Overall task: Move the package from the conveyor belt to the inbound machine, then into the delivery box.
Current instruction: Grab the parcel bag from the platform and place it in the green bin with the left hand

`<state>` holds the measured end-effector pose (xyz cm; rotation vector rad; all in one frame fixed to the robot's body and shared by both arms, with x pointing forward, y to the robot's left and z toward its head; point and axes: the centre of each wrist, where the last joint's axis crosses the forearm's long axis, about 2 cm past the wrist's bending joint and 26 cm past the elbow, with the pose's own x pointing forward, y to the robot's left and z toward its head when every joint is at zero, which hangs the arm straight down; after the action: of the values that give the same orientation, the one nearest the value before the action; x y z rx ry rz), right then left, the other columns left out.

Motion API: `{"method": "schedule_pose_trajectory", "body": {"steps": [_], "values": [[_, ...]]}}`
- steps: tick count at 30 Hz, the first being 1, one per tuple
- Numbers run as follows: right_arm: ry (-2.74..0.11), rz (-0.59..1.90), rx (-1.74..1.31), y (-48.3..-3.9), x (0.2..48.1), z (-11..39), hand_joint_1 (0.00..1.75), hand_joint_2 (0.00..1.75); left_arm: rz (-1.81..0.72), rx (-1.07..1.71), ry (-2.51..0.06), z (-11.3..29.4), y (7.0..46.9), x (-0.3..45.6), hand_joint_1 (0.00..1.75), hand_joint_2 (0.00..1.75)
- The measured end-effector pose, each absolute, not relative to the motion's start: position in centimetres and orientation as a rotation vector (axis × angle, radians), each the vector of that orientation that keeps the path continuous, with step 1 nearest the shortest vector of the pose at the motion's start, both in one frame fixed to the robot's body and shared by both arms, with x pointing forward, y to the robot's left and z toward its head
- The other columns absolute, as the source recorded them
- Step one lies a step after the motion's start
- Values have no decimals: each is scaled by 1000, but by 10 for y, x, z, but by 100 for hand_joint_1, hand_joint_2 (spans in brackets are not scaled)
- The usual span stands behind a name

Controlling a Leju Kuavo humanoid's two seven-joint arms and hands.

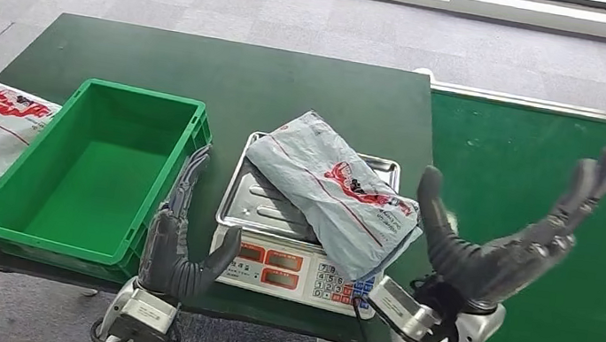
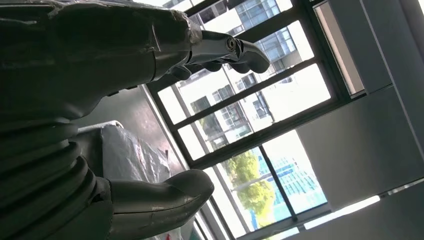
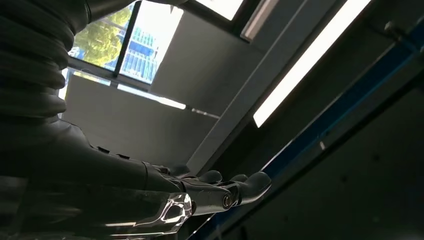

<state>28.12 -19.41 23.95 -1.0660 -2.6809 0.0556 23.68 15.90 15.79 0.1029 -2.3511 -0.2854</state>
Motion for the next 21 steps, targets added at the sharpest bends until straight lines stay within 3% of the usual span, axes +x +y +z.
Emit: {"method": "schedule_pose_trajectory", "body": {"steps": [5,13,21], "values": [[-2759,-113,-1205,-216,258,275,0,175,-446,291,-2315,151,160,251,0,175],[-2802,-218,-1254,-226,244,293,0,175,-562,403,-2282,147,161,266,0,175],[-2789,-235,-1150,-219,252,285,0,175,-1057,999,-2174,150,156,331,0,175]]}}
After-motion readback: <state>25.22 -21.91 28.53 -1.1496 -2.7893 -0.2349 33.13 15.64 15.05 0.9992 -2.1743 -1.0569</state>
